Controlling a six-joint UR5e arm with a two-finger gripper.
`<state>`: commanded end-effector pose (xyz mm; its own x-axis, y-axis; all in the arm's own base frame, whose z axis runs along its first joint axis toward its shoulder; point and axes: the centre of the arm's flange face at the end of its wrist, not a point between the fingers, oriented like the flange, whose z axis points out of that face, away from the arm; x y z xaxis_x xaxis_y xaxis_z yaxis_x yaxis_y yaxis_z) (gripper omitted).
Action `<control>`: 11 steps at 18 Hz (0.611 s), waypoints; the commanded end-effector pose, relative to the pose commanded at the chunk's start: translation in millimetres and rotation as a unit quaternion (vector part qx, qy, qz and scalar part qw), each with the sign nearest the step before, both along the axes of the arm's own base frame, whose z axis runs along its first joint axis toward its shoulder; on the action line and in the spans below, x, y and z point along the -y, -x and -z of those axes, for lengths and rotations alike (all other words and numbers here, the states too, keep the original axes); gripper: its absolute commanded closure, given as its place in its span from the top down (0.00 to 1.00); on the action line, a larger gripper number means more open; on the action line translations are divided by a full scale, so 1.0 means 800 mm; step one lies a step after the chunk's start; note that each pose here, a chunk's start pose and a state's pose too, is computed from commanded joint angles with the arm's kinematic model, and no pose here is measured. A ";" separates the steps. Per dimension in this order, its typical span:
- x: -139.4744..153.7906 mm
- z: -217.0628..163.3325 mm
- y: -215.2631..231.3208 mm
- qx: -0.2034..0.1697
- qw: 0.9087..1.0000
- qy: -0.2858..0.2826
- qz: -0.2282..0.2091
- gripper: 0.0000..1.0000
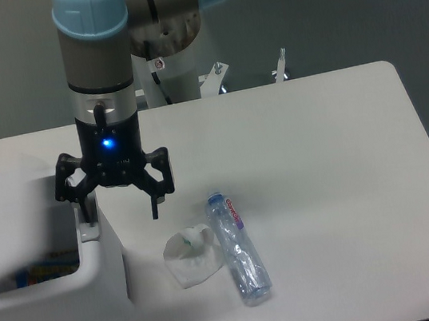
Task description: Open the trash can
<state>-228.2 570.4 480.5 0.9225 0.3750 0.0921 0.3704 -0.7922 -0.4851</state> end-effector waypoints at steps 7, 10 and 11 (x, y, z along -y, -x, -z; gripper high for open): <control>0.001 -0.025 0.005 -0.010 1.000 -0.015 -0.004 1.00; 0.009 -0.044 0.029 -0.030 0.999 -0.021 -0.020 1.00; 0.012 -0.047 0.037 -0.040 0.999 -0.017 -0.026 1.00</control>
